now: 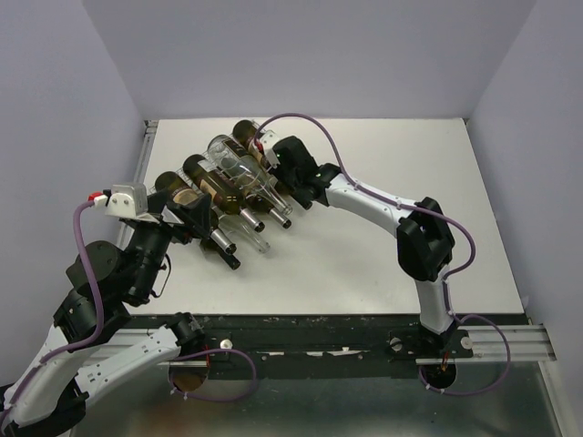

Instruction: Put the wine bottle on the wine rack

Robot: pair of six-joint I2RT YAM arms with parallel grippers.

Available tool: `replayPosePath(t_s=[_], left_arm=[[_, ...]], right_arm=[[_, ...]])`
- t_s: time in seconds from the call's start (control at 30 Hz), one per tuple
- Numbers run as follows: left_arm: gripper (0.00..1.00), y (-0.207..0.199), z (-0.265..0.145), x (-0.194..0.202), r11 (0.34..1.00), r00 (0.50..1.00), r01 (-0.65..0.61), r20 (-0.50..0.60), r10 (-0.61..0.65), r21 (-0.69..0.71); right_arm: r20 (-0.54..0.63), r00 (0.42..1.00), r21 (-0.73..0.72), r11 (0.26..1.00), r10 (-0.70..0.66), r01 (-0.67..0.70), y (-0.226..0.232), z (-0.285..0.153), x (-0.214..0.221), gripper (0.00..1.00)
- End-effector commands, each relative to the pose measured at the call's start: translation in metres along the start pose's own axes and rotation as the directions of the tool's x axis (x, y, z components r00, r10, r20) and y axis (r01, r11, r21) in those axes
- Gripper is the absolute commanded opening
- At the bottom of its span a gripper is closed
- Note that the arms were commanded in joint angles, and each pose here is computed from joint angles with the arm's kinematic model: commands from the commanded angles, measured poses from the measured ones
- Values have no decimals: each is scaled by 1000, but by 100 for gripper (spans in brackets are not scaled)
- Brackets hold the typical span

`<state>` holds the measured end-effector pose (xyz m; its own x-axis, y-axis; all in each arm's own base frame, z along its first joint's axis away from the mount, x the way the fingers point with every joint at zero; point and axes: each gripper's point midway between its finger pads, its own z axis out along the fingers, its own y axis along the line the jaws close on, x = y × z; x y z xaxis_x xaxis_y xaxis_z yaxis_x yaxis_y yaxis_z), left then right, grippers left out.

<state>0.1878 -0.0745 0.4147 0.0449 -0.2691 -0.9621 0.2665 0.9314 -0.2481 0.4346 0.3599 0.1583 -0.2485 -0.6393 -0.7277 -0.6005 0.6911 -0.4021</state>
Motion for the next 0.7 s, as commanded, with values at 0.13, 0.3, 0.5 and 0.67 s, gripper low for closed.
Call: replayPosePath(t_s=[0.13, 0.3, 0.5, 0.67], left_arm=[[99, 2, -5, 3, 1000, 999, 20, -30, -20, -2], [99, 3, -8, 13, 1000, 997, 10, -80, -10, -4], [99, 6, -13, 26, 1000, 993, 24, -116, -24, -8], [99, 5, -18, 35, 999, 989, 46, -139, -44, 11]], right_arm=[[83, 997, 38, 999, 3, -6, -10, 3, -31, 29], [64, 998, 38, 999, 13, -15, -10, 1, -25, 55], [49, 998, 37, 999, 28, -30, -10, -6, -18, 71], [81, 993, 67, 994, 85, -91, -22, -27, -27, 89]])
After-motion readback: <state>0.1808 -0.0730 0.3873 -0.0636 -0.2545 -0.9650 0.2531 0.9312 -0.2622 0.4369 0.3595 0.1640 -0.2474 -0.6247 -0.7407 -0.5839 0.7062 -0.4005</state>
